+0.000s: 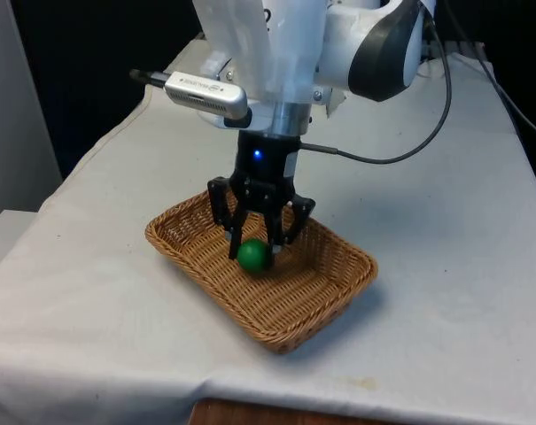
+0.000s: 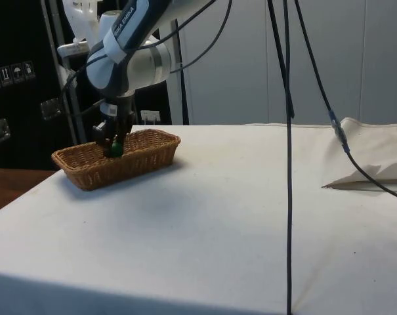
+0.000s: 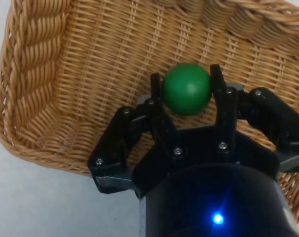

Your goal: Pick up the ball and place it into the basket.

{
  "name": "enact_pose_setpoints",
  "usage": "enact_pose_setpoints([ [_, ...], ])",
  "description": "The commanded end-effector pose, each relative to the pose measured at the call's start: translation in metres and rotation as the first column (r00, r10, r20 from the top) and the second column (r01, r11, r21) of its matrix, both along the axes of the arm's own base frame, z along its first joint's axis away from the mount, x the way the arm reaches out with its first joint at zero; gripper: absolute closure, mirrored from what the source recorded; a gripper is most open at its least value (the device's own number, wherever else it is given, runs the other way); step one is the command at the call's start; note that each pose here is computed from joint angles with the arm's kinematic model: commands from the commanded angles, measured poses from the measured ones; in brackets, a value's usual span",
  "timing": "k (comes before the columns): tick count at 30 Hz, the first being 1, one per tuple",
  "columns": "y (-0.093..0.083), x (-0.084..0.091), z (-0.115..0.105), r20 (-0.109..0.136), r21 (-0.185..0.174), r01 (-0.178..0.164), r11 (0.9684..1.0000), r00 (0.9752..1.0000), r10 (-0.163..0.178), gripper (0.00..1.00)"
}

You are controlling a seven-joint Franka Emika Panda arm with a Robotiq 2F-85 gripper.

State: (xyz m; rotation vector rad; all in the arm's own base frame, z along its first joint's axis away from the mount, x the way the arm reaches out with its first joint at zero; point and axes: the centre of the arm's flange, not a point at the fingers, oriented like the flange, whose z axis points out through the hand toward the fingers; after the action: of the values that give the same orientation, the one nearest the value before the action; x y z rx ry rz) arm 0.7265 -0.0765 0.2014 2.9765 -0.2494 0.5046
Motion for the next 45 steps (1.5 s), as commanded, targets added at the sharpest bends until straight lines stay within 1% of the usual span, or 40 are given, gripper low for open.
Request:
enact_pose_setpoints([
  [1, 0.001, 0.001, 0.0, 0.001, 0.012, -0.003, 0.9999, 1.0, 0.003, 1.0],
  [2, 0.0, 0.0, 0.0, -0.001, 0.001, 0.001, 1.0, 1.0, -0.001, 1.0],
  [3, 0.001, 0.001, 0.0, 0.001, 0.01, -0.002, 0.9999, 1.0, 0.002, 1.0],
  [6, 0.0, 0.0, 0.0, 0.001, 0.005, 0.0, 1.0, 1.0, 0.0, 1.0],
  [7, 0.0, 0.0, 0.0, 0.0, 0.005, -0.001, 1.0, 1.0, 0.001, 0.96],
  [8, 0.0, 0.0, 0.0, -0.001, 0.004, 0.0, 1.0, 1.0, 0.0, 0.9],
  [10, 0.0, 0.0, 0.0, 0.0, 0.002, -0.001, 1.0, 1.0, 0.001, 0.74],
  [11, 0.0, 0.0, 0.0, 0.0, 0.001, 0.0, 1.0, 1.0, 0.0, 0.57],
  [12, -0.001, 0.0, 0.0, 0.0, 0.0, 0.001, 1.0, 1.0, -0.001, 0.48],
  [13, 0.0, 0.0, 0.0, 0.0, 0.001, 0.0, 1.0, 1.0, 0.0, 0.48],
  [14, 0.0, 0.0, 0.0, 0.0, 0.001, 0.0, 1.0, 1.0, 0.0, 0.4],
  [15, -0.001, 0.0, 0.0, 0.0, 0.0, 0.0, 1.0, 1.0, 0.0, 0.27],
  [18, 0.0, 0.0, 0.0, 0.0, 0.0, -0.001, 1.0, 1.0, 0.001, 0.02],
  [19, 0.0, 0.0, 0.0, 0.0, -0.001, 0.0, 1.0, 1.0, 0.0, 0.0],
  [23, 0.0, 0.0, 0.0, 0.0, 0.0, 0.001, 1.0, 1.0, -0.001, 0.0],
  [25, 0.001, 0.0, 0.007, 0.001, 0.0, 0.001, 1.0, 1.0, -0.001, 0.0],
  [27, 0.004, 0.002, 0.017, 0.007, 0.0, -0.002, 1.0, 1.0, 0.002, 0.0],
  [29, 0.005, 0.002, 0.02, 0.008, 0.001, -0.003, 1.0, 1.0, 0.003, 0.0],
  [30, 0.005, 0.004, 0.016, 0.016, 0.003, -0.005, 1.0, 0.9999, 0.005, 0.0],
  [31, 0.007, 0.002, 0.027, 0.01, 0.003, -0.004, 1.0, 0.9999, 0.004, 0.0],
  [32, 0.008, 0.002, 0.031, 0.011, 0.005, -0.003, 1.0, 0.9999, 0.003, 0.0],
  [36, 0.013, 0.001, 0.044, 0.016, 0.011, -0.002, 0.9999, 0.9999, 0.002, 0.0],
  [38, 0.017, 0.0, 0.054, 0.023, 0.016, -0.001, 0.9999, 0.9997, 0.001, 0.0],
  [39, 0.017, 0.002, 0.052, 0.029, 0.023, -0.01, 0.9997, 0.9995, 0.009, 0.0],
  [40, 0.02, 0.0, 0.058, 0.026, 0.018, -0.002, 0.9998, 0.9996, 0.001, 0.0],
  [45, 0.031, -0.004, 0.075, 0.032, 0.024, -0.002, 0.9997, 0.9995, 0.001, 0.0],
])
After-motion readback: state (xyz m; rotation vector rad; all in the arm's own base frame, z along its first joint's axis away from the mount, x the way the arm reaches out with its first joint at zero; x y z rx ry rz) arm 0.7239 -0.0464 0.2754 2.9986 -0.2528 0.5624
